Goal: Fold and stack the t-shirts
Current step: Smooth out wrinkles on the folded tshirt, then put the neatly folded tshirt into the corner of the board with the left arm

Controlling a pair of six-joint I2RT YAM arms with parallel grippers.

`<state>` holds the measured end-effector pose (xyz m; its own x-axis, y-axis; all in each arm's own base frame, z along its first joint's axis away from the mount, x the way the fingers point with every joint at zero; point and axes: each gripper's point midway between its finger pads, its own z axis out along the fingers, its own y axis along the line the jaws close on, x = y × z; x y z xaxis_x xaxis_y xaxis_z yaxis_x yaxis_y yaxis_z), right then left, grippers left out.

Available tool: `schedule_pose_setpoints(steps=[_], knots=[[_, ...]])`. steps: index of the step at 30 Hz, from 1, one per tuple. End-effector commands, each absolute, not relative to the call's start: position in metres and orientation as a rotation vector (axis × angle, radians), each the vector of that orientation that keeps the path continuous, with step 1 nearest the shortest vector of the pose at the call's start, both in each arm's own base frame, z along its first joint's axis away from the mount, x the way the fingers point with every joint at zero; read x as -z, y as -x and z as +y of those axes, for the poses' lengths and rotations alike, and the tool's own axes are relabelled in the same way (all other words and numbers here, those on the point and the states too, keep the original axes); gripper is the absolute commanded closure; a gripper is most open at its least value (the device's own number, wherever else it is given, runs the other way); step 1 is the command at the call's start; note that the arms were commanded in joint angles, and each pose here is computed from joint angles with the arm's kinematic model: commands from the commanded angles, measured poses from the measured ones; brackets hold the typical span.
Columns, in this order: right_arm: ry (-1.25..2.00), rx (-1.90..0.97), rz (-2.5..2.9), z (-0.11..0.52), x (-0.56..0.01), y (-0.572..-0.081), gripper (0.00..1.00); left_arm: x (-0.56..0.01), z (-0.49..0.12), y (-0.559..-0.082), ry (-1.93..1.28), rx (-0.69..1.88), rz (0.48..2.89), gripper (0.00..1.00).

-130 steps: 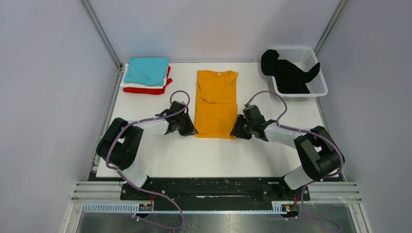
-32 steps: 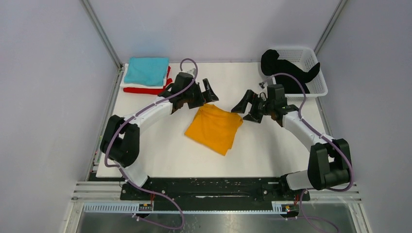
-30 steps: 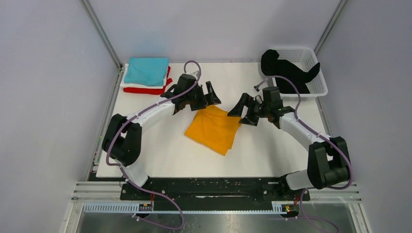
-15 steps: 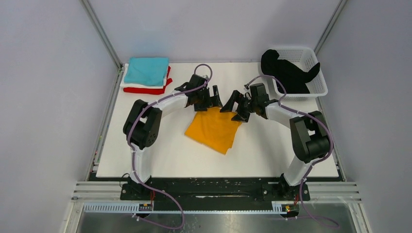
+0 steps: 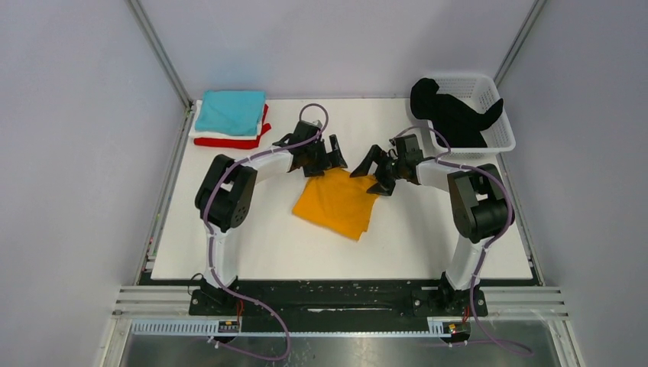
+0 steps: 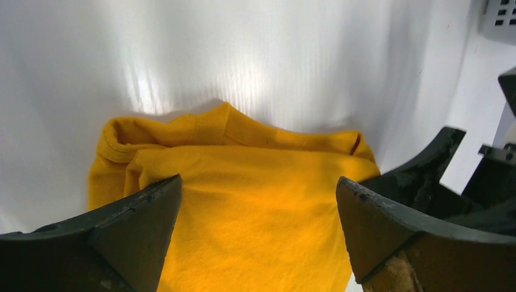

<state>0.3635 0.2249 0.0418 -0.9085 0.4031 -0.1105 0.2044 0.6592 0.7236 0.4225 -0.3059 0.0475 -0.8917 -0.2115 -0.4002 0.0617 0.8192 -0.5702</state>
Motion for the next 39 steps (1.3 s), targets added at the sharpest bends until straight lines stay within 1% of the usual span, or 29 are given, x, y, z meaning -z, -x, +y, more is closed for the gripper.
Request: schedule_pose_setpoints(steps=[1, 4, 8, 11, 12, 14, 19, 22, 23, 26, 29, 32, 33, 34, 37, 38, 39], knots=[[-0.558, -0.944, 2.717, 0.201, -0.004, -0.342, 0.01, -0.023, -0.282, -0.375, 0.191, 0.766, 2.670, 0.01], [-0.430, -0.941, 2.658, 0.199, -0.037, -0.345, 0.01, -0.058, -0.280, -0.368, 0.186, 0.811, 2.607, 0.01], [-0.298, -0.844, 2.572, 0.187, -0.096, -0.351, 0.00, -0.122, -0.284, -0.361, 0.137, 0.844, 2.456, 0.01], [-0.295, -0.791, 2.474, 0.174, -0.136, -0.347, 0.00, -0.161, -0.276, -0.352, 0.129, 0.838, 2.364, 0.01], [-0.307, -0.773, 2.452, 0.168, -0.141, -0.340, 0.01, -0.169, -0.271, -0.348, 0.133, 0.833, 2.342, 0.01], [-0.365, -0.727, 2.402, 0.154, -0.151, -0.328, 0.01, -0.172, -0.258, -0.339, 0.156, 0.789, 2.335, 0.01], [-0.600, -0.530, 2.302, 0.100, -0.144, -0.292, 0.01, -0.144, -0.228, -0.315, 0.209, 0.652, 2.402, 0.01], [-0.780, -0.323, 2.194, 0.056, -0.130, -0.274, 0.00, -0.116, -0.224, -0.304, 0.214, 0.617, 2.484, 0.01], [-0.807, -0.315, 2.152, 0.050, -0.132, -0.267, 0.00, -0.109, -0.226, -0.301, 0.205, 0.622, 2.506, 0.01], [-0.743, -0.350, 2.101, 0.049, -0.134, -0.255, 0.01, -0.081, -0.227, -0.297, 0.188, 0.600, 2.582, 0.01], [-0.657, -0.373, 2.061, 0.049, -0.141, -0.246, 0.00, -0.059, -0.237, -0.295, 0.165, 0.638, 2.629, 0.01], [-0.629, -0.359, 2.055, 0.046, -0.143, -0.235, 0.01, -0.036, -0.238, -0.294, 0.164, 0.586, 2.683, 0.02], [-0.615, -0.356, 2.055, 0.045, -0.143, -0.232, 0.01, -0.030, -0.240, -0.294, 0.160, 0.575, 2.700, 0.03], [-0.545, -0.353, 2.068, 0.047, -0.141, -0.229, 0.00, -0.016, -0.246, -0.292, 0.165, 0.563, 2.744, 0.08], [-0.513, -0.316, 2.104, 0.044, -0.135, -0.225, 0.01, -0.004, -0.256, -0.290, 0.143, 0.522, 2.778, 0.18], [-0.508, -0.303, 2.115, 0.043, -0.133, -0.223, 0.00, 0.000, -0.258, -0.289, 0.136, 0.486, 2.788, 0.23], [-0.502, -0.288, 2.123, 0.042, -0.132, -0.222, 0.00, 0.003, -0.260, -0.288, 0.128, 0.453, 2.797, 0.32]])
